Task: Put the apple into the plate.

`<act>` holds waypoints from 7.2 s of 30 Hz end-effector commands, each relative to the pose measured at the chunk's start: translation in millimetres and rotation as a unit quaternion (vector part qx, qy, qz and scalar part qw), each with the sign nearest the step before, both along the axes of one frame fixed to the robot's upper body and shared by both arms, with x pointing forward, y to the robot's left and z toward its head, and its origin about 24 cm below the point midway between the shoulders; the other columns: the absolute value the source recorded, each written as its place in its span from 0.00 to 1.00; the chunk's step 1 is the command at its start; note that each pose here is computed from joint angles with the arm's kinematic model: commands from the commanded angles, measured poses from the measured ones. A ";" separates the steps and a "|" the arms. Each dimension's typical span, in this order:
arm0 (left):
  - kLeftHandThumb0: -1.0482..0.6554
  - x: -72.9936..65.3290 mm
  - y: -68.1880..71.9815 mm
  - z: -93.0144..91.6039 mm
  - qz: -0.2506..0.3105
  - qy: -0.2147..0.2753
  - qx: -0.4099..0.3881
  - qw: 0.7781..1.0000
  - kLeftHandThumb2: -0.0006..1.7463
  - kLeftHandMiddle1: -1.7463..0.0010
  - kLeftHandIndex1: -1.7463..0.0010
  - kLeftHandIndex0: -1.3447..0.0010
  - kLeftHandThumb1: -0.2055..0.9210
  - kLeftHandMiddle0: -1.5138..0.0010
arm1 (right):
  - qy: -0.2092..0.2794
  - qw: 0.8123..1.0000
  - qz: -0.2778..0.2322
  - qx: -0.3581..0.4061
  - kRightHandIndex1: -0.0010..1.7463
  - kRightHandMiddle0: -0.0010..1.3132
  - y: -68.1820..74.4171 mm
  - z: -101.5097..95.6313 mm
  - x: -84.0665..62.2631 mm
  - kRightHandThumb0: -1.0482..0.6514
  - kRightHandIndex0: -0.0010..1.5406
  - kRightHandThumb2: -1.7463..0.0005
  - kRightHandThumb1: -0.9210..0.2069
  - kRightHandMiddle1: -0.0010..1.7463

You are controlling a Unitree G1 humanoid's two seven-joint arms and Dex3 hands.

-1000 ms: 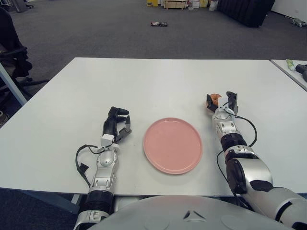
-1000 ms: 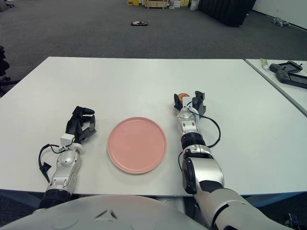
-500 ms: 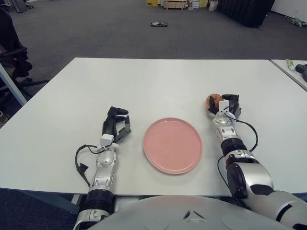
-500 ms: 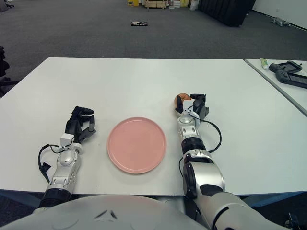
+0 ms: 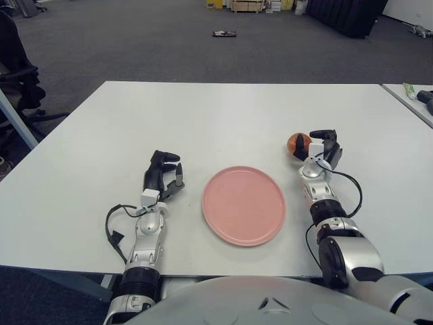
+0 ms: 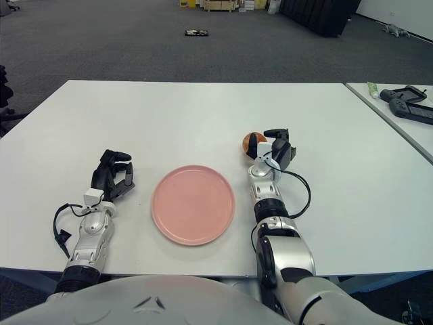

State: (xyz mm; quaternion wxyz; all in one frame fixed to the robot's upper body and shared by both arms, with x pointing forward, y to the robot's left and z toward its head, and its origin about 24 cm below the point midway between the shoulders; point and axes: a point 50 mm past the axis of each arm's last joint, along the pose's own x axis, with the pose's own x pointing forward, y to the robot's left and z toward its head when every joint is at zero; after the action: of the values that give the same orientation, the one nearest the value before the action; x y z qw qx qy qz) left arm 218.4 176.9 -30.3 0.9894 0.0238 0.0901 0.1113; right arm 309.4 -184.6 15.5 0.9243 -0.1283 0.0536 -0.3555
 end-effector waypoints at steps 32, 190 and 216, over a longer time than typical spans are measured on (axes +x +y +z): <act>0.39 -9.8 4.7 -14.0 0.021 0.034 -0.015 0.999 0.50 0.00 0.00 0.74 0.77 0.59 | -0.014 0.976 0.183 -0.115 1.00 0.22 16.5 31.1 31.7 0.33 0.27 0.39 0.42 0.93; 0.38 -15.7 17.0 -18.3 0.046 0.022 -0.038 0.998 0.55 0.00 0.00 0.71 0.72 0.60 | 0.248 0.960 0.074 -0.104 0.91 0.50 -25.4 -37.9 11.4 0.61 0.59 0.06 0.83 1.00; 0.38 -16.8 17.2 -18.5 0.045 0.024 -0.024 0.998 0.55 0.00 0.00 0.71 0.72 0.58 | 0.139 0.984 0.046 -0.102 0.96 0.52 -14.7 -20.9 18.6 0.61 0.60 0.00 0.89 1.00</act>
State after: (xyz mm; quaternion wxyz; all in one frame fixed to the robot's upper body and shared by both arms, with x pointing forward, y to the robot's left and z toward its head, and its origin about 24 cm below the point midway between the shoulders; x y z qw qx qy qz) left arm 213.3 194.4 -32.3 0.9864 -0.0063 0.0704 0.1485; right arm 326.5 -207.1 -7.0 0.8994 -0.2814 0.1522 -0.2979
